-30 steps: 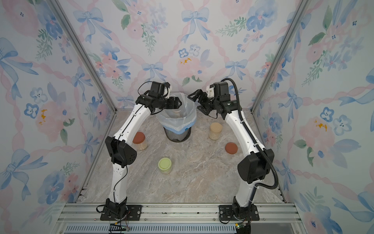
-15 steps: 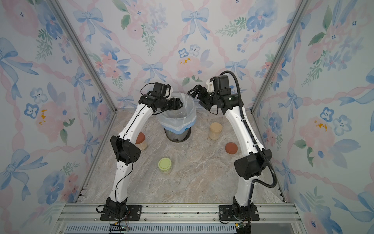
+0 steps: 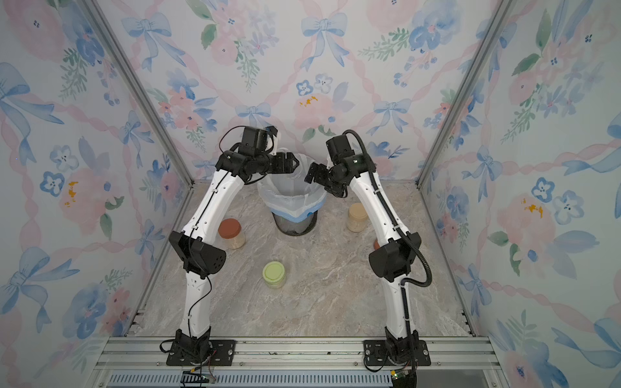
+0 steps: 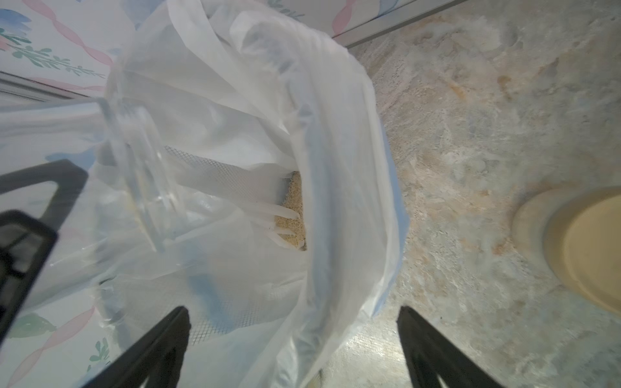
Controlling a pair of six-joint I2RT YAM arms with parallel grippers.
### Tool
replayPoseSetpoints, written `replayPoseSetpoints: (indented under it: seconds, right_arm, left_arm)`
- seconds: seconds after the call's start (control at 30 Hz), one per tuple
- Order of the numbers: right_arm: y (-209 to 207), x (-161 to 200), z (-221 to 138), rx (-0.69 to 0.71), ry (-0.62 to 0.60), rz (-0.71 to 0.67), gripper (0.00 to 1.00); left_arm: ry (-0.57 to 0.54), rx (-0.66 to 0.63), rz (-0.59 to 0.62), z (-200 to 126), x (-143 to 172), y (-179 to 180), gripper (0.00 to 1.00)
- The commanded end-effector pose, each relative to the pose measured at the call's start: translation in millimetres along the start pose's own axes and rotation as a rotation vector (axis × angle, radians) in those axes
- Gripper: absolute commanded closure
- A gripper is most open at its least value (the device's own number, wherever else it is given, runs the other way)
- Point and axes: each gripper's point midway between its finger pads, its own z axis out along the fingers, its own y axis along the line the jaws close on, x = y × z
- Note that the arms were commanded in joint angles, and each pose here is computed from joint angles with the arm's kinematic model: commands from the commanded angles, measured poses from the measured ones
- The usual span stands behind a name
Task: Empty moldy rice from jars
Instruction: Move the trash bin to the center of the board.
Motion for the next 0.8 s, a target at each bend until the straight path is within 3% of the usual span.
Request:
replayPoseSetpoints:
  seconds: [0.0,0.07,0.27,0.37,0.6,0.77]
  right_arm:
    - [-4.6,3.0,-8.4,0.042,-0.006,-0.020,0.02]
    - [-9.0,5.4,-3.7,0.059,0.010,-0.014,0.00]
    - [-18.0,10.3,5.1,0.096,0.040,-0.050,0.13]
    - [-17.4,11.2,5.8,0.102,0.038,-0.066,0.24]
    - [-19.9,11.2,15.3,0.113,0.048,-0.078,0.61]
    - [-16.0,10.1,19.0,0.106,0.043,-0.091,0.60]
  left_arm:
    - [-0.130,0.018,0.062,-32.3,-36.4,-11.3,1.00]
    - [-0.118,0.018,0.056,-28.3,-32.8,-10.1,1.00]
    - [-0.127,0.031,0.055,-33.4,-34.2,-17.6,1.00]
    - [-0.123,0.031,0.062,-35.7,-32.4,-19.3,1.00]
    - [-0.123,0.046,0.087,-39.6,-29.8,-31.0,1.00]
    - [-0.115,0.063,0.104,-39.4,-25.7,-40.5,1.00]
